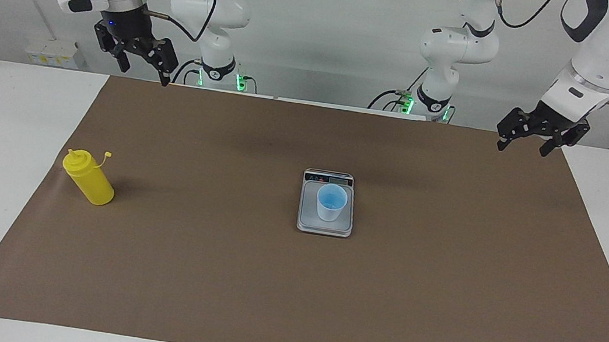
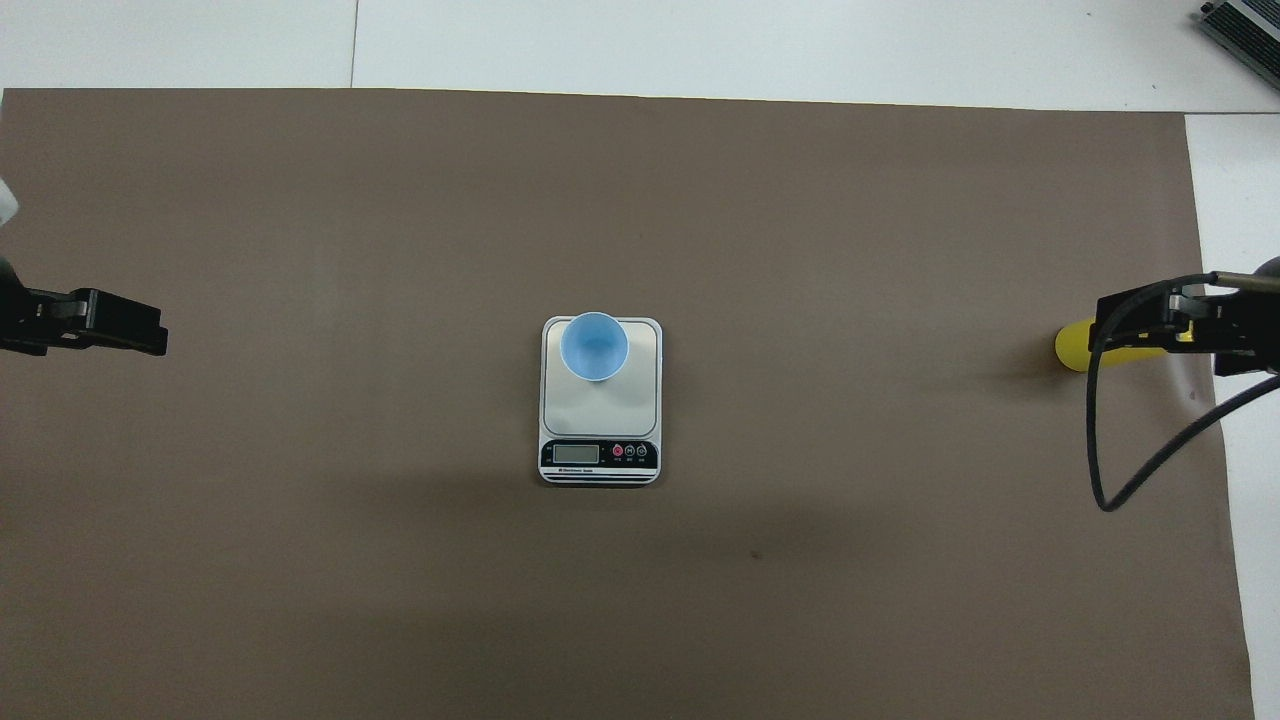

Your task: Pour seasoning into cup on scale with both arms

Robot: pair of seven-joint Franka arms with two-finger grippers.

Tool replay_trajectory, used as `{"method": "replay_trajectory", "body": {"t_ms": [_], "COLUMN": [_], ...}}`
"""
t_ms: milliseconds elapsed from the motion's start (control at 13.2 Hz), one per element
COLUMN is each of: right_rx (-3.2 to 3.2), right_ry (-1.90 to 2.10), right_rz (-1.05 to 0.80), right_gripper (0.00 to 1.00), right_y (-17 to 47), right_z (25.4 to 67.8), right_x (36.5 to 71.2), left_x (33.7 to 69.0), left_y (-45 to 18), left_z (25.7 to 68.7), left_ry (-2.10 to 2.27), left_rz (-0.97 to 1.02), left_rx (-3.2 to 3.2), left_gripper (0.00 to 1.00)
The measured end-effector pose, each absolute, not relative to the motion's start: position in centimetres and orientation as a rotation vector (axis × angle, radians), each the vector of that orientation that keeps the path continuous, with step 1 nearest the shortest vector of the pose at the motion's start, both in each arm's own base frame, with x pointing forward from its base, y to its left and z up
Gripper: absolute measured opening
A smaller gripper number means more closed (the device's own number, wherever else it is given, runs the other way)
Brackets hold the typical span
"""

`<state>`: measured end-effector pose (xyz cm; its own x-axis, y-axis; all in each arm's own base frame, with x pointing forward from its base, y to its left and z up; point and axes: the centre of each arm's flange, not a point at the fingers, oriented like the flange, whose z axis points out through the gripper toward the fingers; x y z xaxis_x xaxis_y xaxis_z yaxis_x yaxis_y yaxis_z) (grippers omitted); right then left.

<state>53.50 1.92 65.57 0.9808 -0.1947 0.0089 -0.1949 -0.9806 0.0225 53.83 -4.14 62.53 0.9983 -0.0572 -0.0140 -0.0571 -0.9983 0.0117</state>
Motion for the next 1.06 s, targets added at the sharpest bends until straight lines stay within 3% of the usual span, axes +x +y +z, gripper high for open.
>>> {"method": "replay_trajectory", "body": {"t_ms": [1064], "right_rx": [3.107], "right_ry": [-0.225], "right_rz": [-0.044], "right_gripper": [1.0], "right_y": [1.2], "right_z": [63.9], "right_x": [53.9], "left_x": [53.8], "left_y": [-4.1], "left_z": [62.5], "left_ry": [-0.09], "left_rz": [-0.022], "left_rx": [3.129], "left_gripper": [1.0]}}
